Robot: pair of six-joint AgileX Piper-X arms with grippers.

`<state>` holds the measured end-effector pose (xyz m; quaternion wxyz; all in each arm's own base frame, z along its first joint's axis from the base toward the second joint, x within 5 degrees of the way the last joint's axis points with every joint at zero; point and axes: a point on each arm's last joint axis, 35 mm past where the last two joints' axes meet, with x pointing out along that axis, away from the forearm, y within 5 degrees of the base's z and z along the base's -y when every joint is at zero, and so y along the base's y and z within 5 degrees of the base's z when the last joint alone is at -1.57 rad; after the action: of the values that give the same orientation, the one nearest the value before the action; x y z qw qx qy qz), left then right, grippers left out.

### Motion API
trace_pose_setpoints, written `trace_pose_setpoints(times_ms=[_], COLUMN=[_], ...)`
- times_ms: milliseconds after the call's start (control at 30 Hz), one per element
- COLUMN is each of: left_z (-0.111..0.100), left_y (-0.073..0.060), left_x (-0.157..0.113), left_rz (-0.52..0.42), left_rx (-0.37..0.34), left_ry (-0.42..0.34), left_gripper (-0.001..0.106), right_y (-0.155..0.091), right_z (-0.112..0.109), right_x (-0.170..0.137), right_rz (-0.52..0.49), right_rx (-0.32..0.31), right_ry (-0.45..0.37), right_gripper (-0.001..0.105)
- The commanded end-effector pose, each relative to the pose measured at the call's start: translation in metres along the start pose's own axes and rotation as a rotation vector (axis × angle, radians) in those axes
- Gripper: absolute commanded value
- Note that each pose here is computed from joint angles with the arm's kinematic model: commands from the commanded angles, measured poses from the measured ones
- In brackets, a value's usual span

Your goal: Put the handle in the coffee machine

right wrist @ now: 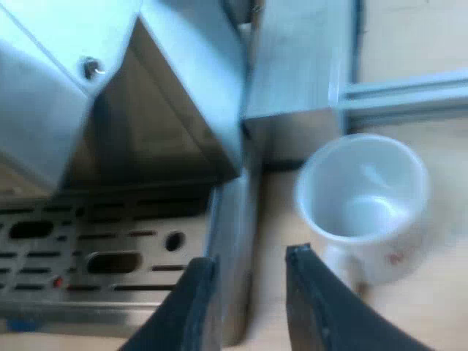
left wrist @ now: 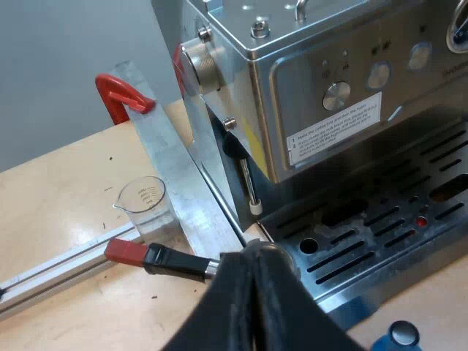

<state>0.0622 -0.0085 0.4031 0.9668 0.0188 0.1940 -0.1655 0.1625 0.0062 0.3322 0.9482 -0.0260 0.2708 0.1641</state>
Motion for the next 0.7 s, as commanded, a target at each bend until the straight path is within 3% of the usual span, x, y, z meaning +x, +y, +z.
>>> trace_pose_setpoints(times_ms=[33, 200, 300, 400, 500, 700], left_z=[0.0, 0.001, 0.003, 0.002, 0.001, -0.008], left_y=[-0.001, -0.003, -0.005, -0.005, -0.007, -0.017], left_x=[-0.002, -0.001, -0.002, -0.005, -0.012, -0.041], left_rz=[-0.009, -0.034, -0.062, -0.015, -0.002, 0.029], left_rx=[-0.006, 0.008, 0.02, -0.008, -0.04, -0.014], left_ry=[-0.01, -0.017, -0.03, -0.038, -0.061, -0.161], left_gripper=[0.001, 0.001, 0.001, 0.001, 0.001, 0.001], right_y=[-0.008, -0.017, -0.015, -0.009, -0.001, 0.017], right_z=[-0.003, -0.006, -0.006, -0.007, -0.011, -0.019], right_x=[-0.017, -0.039, -0.045, -0.052, -0.064, -0.088], right_rz=[-0.056, -0.155, -0.151, -0.141, -0.16, -0.177], right_rx=[-0.015, 0.001, 0.002, -0.014, -0.027, -0.059], right_ry=[-0.027, -0.089, -0.115, -0.139, -0.158, -0.219], right_gripper=[0.025, 0.025, 0.025, 0.025, 0.025, 0.025])
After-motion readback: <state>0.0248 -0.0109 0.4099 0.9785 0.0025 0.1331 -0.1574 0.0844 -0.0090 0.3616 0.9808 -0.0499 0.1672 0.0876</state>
